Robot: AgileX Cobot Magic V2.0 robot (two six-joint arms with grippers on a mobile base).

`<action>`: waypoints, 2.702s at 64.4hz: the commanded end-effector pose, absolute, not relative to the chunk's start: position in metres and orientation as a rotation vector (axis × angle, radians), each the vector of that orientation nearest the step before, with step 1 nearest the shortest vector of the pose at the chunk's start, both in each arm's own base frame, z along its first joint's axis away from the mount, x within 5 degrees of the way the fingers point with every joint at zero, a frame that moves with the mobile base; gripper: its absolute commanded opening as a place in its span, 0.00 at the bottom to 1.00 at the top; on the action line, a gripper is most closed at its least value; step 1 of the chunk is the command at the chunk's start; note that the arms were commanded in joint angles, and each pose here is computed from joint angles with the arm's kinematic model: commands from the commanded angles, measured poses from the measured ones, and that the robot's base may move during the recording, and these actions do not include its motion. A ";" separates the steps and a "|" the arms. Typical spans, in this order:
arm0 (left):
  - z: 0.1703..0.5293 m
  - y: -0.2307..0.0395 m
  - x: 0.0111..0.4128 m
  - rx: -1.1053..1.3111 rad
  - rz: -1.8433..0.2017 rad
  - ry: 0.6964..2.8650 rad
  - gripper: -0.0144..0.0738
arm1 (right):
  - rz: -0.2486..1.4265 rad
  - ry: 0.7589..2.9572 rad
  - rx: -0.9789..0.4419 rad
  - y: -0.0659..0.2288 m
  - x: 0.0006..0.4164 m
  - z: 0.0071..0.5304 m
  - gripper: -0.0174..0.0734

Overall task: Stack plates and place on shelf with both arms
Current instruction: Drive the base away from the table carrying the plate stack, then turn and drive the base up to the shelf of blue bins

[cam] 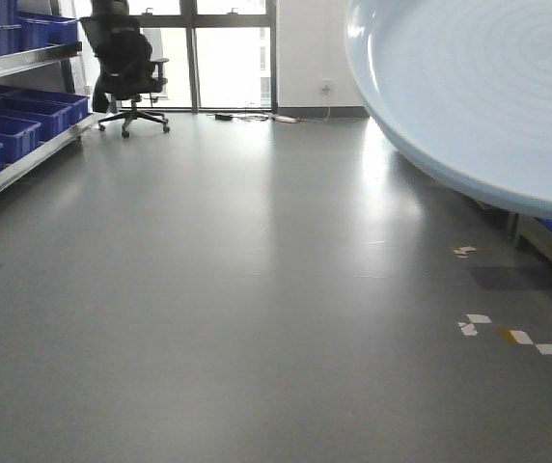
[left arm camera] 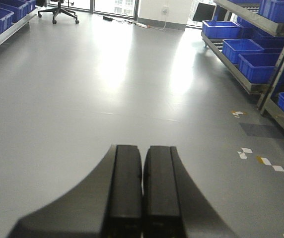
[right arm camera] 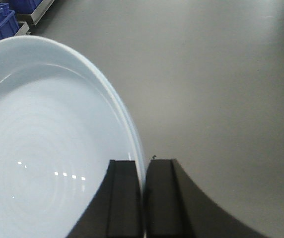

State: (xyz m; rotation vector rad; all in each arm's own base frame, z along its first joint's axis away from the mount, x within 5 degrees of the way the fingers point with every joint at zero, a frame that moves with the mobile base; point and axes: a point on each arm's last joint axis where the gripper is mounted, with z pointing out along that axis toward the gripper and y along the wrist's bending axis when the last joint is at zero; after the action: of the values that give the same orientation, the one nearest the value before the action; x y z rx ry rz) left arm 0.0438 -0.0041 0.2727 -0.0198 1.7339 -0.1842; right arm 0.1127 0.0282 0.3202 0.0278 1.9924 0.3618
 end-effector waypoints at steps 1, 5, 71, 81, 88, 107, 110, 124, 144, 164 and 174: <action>0.288 -0.005 0.044 -0.025 -0.205 1.633 0.26 | 0.368 1.868 0.035 0.027 0.114 0.338 0.22; 0.288 -0.005 0.044 -0.025 -0.205 1.633 0.26 | 0.368 1.868 0.035 0.027 0.114 0.338 0.22; 0.288 -0.005 0.044 -0.025 -0.205 1.633 0.26 | 0.368 1.867 0.035 0.027 0.114 0.338 0.22; 0.288 -0.005 0.044 -0.025 -0.205 1.633 0.26 | 0.368 1.868 0.035 0.027 0.114 0.338 0.22; 0.288 -0.005 0.044 -0.025 -0.205 1.633 0.26 | 0.368 1.868 0.035 0.027 0.114 0.338 0.22; 0.288 -0.005 0.044 -0.025 -0.205 1.633 0.26 | 0.368 1.868 0.035 0.027 0.114 0.338 0.22; 0.288 -0.005 0.044 -0.025 -0.205 1.633 0.26 | 0.368 1.868 0.035 0.027 0.114 0.338 0.22; 0.288 -0.005 0.044 -0.025 -0.205 1.633 0.26 | 0.368 1.868 0.035 0.027 0.114 0.338 0.22; 0.288 -0.005 0.044 -0.025 -0.205 1.633 0.26 | 0.368 1.868 0.035 0.027 0.114 0.338 0.22; 0.288 -0.005 0.044 -0.025 -0.205 1.633 0.26 | 0.368 1.868 0.035 0.027 0.114 0.338 0.22; 0.288 -0.005 0.044 -0.025 -0.205 1.633 0.26 | 0.368 1.868 0.035 0.027 0.114 0.338 0.22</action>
State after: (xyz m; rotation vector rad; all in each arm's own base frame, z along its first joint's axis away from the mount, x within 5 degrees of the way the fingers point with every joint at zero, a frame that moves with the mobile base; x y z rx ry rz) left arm 0.0438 -0.0041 0.2727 -0.0198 1.7339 -0.1842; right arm 0.1127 0.0282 0.3202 0.0278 1.9924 0.3618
